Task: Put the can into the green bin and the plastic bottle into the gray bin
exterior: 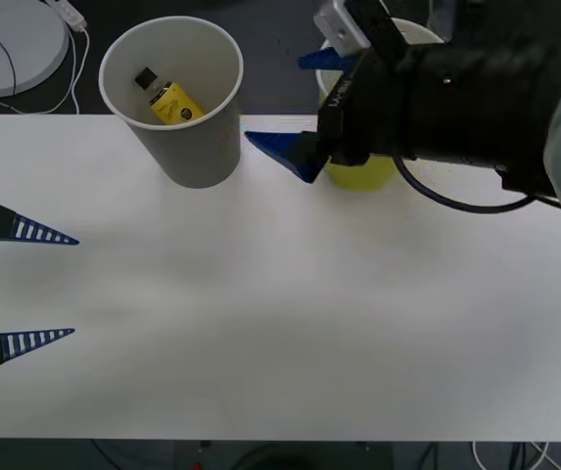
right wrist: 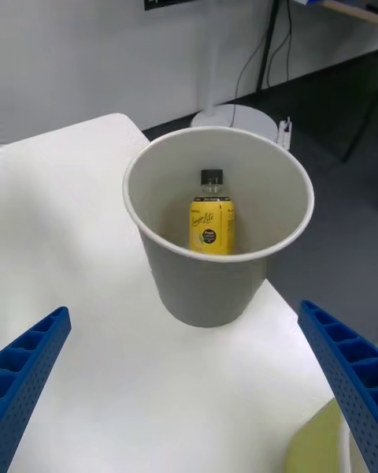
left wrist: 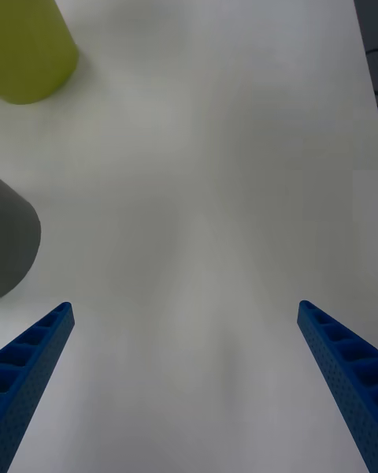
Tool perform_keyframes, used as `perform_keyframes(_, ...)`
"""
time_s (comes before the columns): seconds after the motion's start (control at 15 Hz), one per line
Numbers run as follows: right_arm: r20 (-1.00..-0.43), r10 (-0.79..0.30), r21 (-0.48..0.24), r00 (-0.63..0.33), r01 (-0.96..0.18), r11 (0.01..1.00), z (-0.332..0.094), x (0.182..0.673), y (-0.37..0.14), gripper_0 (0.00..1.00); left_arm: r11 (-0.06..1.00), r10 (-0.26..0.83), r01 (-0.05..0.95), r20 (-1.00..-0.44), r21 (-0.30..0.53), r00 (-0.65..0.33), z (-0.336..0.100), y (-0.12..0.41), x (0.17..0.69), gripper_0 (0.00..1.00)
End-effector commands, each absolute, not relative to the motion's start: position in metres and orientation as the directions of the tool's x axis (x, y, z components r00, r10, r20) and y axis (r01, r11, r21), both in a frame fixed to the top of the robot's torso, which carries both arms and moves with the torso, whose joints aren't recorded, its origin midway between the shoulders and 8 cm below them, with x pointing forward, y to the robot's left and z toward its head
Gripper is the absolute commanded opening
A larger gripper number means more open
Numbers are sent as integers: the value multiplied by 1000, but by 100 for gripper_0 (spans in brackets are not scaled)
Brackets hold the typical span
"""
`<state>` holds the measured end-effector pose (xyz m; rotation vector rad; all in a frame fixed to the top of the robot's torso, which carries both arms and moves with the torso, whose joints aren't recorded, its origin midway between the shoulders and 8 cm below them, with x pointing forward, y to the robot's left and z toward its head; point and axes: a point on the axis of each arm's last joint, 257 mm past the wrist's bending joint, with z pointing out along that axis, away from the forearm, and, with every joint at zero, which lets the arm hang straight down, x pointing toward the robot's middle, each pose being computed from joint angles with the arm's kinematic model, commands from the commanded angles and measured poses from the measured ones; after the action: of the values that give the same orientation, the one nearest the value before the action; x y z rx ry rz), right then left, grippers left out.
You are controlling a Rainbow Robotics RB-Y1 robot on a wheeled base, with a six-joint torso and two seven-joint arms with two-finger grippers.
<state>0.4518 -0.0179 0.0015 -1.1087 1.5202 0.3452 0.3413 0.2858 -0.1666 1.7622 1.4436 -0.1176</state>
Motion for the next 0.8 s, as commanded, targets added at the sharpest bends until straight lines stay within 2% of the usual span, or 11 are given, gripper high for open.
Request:
perform_keyframes(0.07,-901,-418,-333,111,-795,507,-14,436,-43,100,10,769,847,-546,532,334,-167,286,341,100)
perform_keyframes(0.27,-918,-381,-304,107,-808,505,-24,423,-66,100,10,769,847,-546,532,334,-167,286,341,100)
perform_keyframes(0.53,-893,-419,-373,163,-789,488,-43,416,-99,100,10,769,847,-546,532,334,-167,286,341,100)
perform_keyframes(0.8,-830,-521,-451,199,-789,416,-75,399,-135,100,10,769,847,-546,532,334,-167,286,341,100)
